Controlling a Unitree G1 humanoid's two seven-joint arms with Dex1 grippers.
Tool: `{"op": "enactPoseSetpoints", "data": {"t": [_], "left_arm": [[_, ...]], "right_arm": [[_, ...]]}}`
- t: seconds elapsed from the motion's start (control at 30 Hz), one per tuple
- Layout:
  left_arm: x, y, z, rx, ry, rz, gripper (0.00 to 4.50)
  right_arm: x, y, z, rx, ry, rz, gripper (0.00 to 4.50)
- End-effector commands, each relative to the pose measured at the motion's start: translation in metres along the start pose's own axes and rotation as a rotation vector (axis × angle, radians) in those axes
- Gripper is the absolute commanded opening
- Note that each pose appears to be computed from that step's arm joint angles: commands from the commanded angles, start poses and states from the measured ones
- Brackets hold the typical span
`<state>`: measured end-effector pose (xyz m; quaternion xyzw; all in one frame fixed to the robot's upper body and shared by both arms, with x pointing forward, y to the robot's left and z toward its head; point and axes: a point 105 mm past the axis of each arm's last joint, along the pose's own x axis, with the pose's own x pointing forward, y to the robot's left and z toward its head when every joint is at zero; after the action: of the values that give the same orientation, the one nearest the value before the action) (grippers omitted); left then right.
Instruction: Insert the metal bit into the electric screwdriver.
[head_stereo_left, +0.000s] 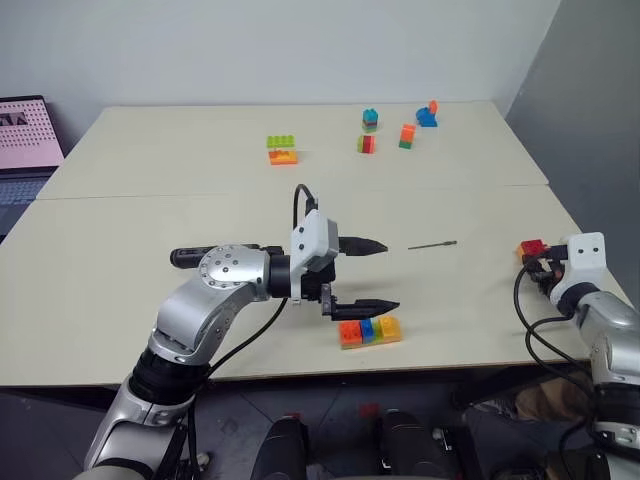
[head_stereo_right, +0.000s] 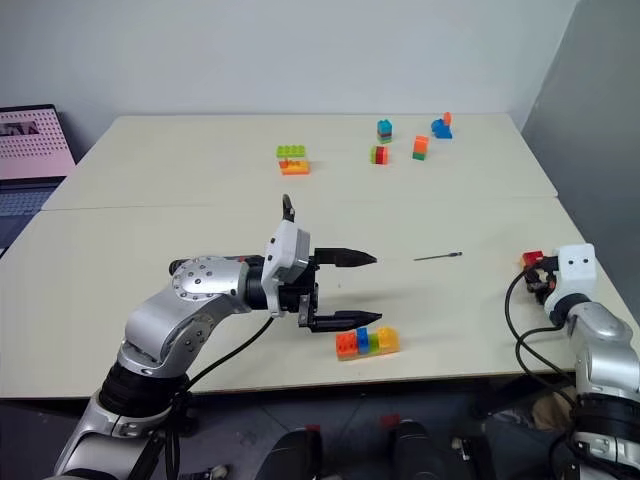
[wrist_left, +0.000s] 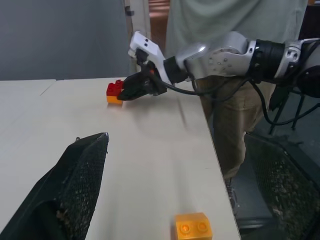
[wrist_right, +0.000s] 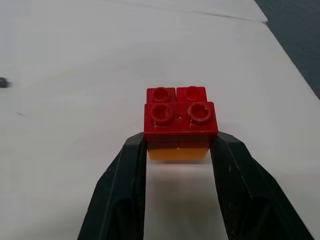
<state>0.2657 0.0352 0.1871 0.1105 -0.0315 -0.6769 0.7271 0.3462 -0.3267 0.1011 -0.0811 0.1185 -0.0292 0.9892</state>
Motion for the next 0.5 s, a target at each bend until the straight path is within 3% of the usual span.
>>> {"op": "enactPoseSetpoints", "data": {"t": [0.03, 0.2, 0.37, 0.43, 0.5], "left_arm": [[0.001, -0.002, 0.005, 0.066, 0.006, -0.021, 4.50], [-0.005, -0.002, 0.000, 0.061, 0.021, -0.001, 4.50], [-0.021, -0.002, -0.008, 0.054, 0.071, 0.039, 4.50], [-0.034, 0.001, -0.012, 0.046, 0.103, 0.081, 4.50], [-0.047, 0.002, -0.017, 0.043, 0.141, 0.110, 4.50]], "right_arm": [[0.002, -0.005, 0.005, 0.041, -0.026, -0.025, 1.46], [-0.005, -0.007, 0.010, 0.056, -0.052, -0.019, 2.97], [-0.023, -0.018, 0.031, -0.007, -0.110, -0.012, 4.09], [-0.038, -0.024, 0.044, -0.099, -0.148, 0.009, 4.43], [-0.051, -0.023, 0.058, -0.179, -0.187, 0.068, 4.43]]}}
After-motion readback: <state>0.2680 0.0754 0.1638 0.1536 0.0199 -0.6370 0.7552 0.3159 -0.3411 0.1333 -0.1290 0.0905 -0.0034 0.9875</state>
